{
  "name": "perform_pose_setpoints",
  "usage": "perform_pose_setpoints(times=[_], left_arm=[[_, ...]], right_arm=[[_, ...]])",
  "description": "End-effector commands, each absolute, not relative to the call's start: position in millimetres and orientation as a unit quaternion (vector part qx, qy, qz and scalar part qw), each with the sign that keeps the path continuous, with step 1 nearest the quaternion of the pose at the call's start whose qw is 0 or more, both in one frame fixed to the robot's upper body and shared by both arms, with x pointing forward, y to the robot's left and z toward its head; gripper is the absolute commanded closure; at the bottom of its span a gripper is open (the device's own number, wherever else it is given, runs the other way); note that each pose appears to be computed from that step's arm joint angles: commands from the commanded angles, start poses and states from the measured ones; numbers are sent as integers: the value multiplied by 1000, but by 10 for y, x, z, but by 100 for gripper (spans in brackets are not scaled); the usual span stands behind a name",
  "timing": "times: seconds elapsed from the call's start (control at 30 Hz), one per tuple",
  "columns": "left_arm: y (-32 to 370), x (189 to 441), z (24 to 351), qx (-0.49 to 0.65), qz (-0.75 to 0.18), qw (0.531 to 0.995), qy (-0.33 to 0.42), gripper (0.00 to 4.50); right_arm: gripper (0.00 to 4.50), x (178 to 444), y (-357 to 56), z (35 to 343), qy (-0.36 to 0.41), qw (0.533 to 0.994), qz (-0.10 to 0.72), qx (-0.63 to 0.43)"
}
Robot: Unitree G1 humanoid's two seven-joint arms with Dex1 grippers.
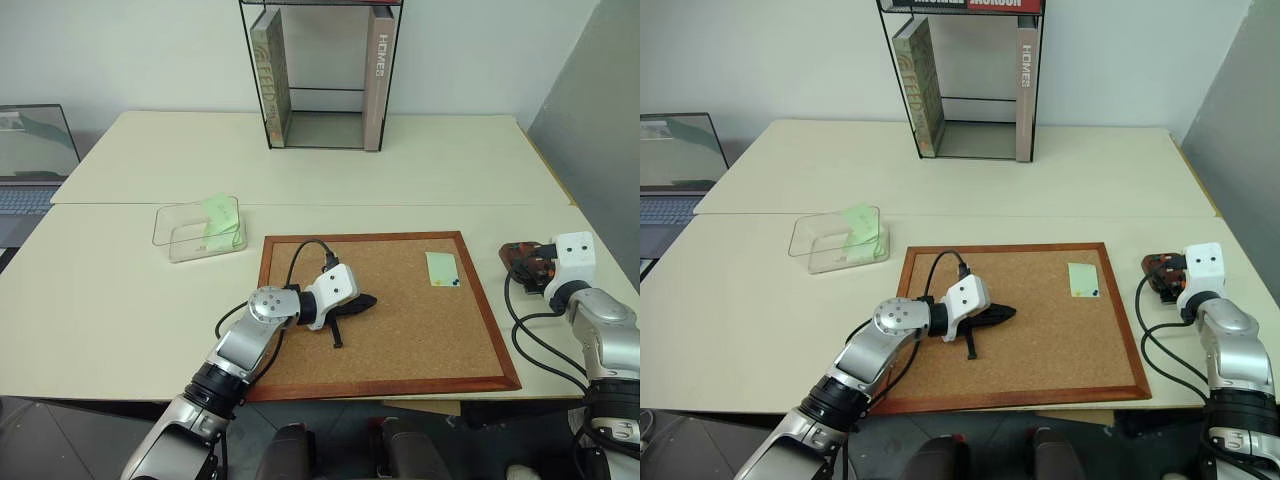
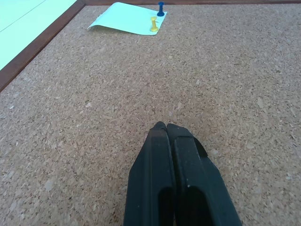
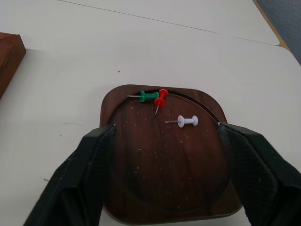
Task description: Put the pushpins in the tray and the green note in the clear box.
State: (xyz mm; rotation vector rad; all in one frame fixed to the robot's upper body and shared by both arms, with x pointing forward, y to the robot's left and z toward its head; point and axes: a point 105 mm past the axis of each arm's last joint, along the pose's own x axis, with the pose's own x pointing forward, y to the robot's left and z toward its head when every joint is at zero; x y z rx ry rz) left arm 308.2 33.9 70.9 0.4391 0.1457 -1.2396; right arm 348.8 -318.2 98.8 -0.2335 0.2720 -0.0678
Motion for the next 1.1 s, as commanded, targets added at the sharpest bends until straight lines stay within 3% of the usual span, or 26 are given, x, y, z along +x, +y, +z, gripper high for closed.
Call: perform_pose_setpoints(times=[0.03, 0.3, 0.73, 1.1], left_arm=[[358, 2995, 517, 210, -586, 776, 103, 450], [361, 2991, 512, 211, -587, 775, 104, 450], [359, 2997, 521, 213, -589, 773, 104, 450], [374, 3011, 524, 214, -586, 774, 105, 450]], right_arm=[[6, 3520, -3091, 1354, 46, 994, -14, -101], [6, 3226, -2375, 1259, 45, 981, 188, -30], [6, 3130, -2078, 979, 93, 963, 242, -73], [212, 3136, -2103, 904, 99, 964, 233, -83]])
